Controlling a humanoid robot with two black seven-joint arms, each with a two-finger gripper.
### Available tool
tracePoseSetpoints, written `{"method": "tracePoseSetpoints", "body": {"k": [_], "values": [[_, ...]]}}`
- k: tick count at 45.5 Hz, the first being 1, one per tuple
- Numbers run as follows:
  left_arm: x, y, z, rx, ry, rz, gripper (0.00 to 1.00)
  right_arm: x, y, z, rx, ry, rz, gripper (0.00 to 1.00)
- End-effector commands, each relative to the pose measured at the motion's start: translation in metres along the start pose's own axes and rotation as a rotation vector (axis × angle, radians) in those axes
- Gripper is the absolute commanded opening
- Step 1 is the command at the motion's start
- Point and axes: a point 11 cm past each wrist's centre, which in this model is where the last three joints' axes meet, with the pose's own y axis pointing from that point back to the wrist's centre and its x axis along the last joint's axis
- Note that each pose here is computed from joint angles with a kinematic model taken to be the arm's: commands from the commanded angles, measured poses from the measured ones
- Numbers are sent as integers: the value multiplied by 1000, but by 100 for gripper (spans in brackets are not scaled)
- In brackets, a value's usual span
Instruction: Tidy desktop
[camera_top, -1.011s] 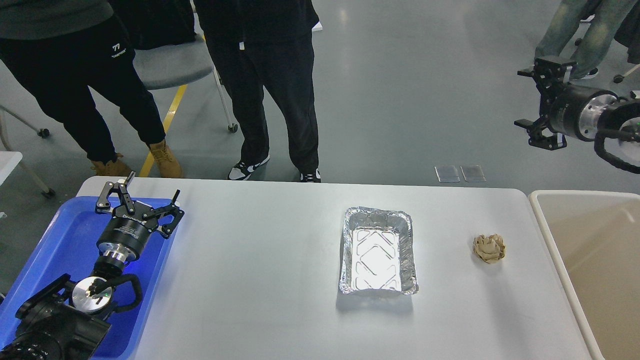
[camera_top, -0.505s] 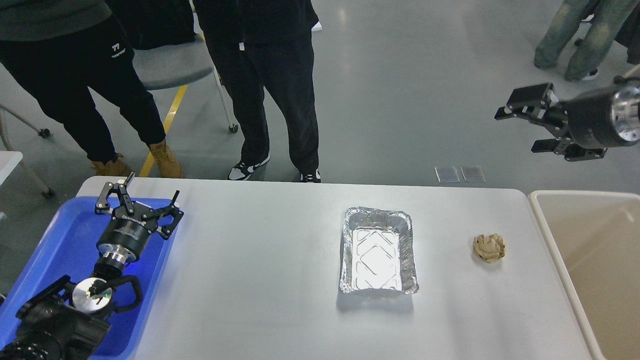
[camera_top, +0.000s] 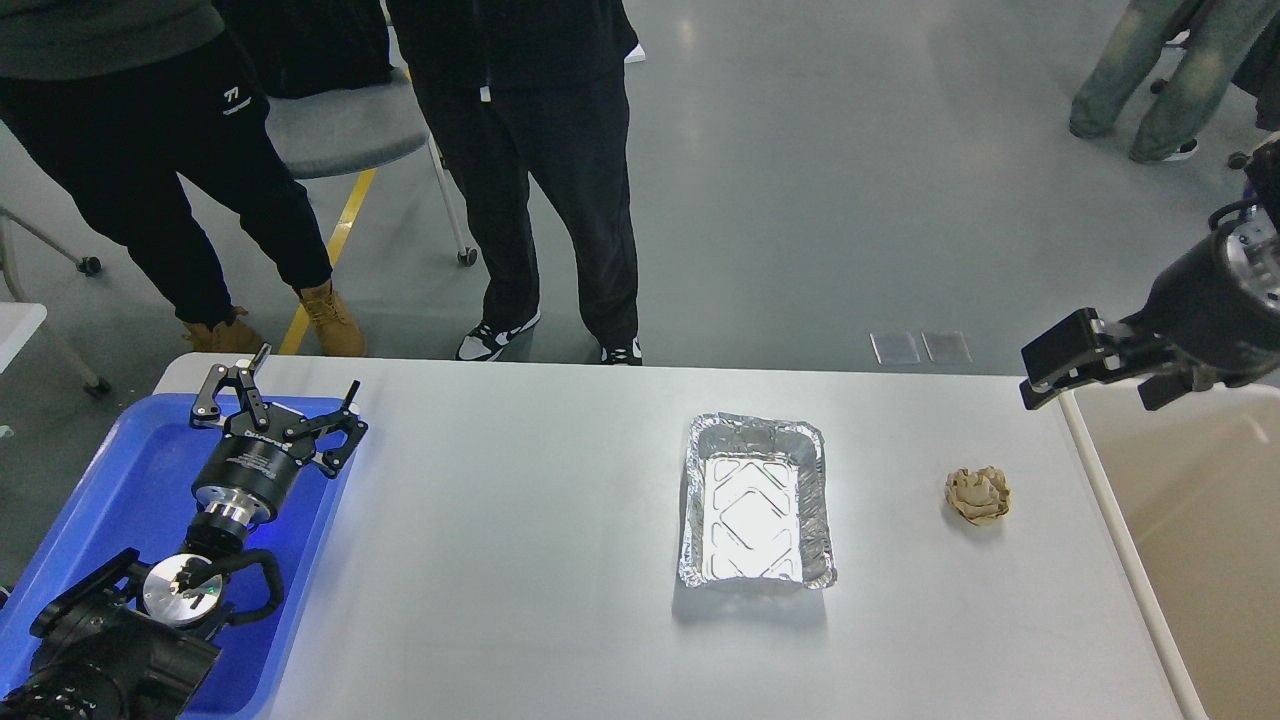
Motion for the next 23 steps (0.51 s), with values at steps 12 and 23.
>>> {"method": "tracePoseSetpoints", "body": {"k": [12,23], "values": [[0,0,0,-1,2,0,100,-10,-5,-45,-116,144,-153,100],[0,0,-1,0,2,1,100,-11,-10,-47,-118,138,-166,100]]}}
